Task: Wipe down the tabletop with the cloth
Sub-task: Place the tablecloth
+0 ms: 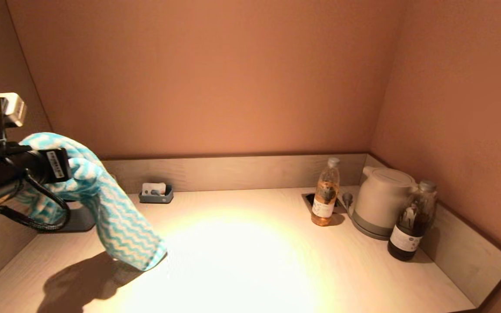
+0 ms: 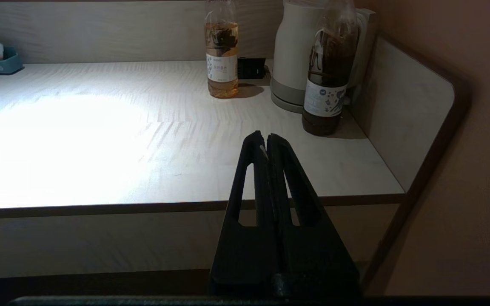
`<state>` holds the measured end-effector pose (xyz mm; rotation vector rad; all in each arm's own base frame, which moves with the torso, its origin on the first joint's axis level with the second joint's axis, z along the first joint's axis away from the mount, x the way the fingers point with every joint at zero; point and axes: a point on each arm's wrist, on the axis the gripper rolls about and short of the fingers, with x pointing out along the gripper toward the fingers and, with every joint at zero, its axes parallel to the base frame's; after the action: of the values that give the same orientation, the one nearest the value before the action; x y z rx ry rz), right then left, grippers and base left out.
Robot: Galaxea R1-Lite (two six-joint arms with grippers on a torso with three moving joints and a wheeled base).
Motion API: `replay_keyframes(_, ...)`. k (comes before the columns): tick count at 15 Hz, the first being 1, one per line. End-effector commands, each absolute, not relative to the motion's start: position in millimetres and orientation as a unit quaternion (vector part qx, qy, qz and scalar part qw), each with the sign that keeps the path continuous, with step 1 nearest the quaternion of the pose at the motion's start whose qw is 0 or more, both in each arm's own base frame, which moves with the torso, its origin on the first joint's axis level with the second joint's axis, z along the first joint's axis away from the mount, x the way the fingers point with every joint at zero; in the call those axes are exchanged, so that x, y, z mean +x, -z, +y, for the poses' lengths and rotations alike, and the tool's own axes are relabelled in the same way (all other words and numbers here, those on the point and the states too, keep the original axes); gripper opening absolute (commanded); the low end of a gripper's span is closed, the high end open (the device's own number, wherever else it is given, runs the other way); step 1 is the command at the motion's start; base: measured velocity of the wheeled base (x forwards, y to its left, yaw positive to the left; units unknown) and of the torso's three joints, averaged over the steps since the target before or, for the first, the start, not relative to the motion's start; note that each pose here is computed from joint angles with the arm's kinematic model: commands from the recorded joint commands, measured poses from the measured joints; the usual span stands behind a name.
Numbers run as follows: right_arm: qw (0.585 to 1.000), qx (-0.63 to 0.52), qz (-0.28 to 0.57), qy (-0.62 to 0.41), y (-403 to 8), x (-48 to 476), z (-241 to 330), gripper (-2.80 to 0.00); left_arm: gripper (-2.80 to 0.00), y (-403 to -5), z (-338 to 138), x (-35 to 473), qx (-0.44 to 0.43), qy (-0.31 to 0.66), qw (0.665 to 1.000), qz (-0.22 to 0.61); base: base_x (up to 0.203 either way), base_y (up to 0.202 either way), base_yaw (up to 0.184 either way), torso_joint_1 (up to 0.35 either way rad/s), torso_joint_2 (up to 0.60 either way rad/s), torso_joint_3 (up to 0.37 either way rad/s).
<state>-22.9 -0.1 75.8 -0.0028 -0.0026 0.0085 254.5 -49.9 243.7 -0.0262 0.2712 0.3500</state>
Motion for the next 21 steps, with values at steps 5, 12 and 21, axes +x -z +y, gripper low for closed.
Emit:
replay_keyframes(5,1.0,-0.002,-0.001,-0.005,-76,-23,0,-2.8,-2.8,-279,3,220,-0.008,-0.263,0.962,0.076,0.0,0.0,0.0,0.0,0.0,0.0)
replay_keyframes(12,1.0,-0.002,-0.002,-0.005,-76,-23,0,-2.8,-2.8,-265,26,207,0.007,-0.313,0.944,0.107,0.0,0.0,0.0,0.0,0.0,0.0)
replay_keyframes(21,1.0,-0.002,-0.001,-0.005,-76,-23,0,-2.8,-2.8,-225,63,213,0.006,-0.381,0.907,0.18,0.0,0.0,0.0,0.0,0.0,0.0)
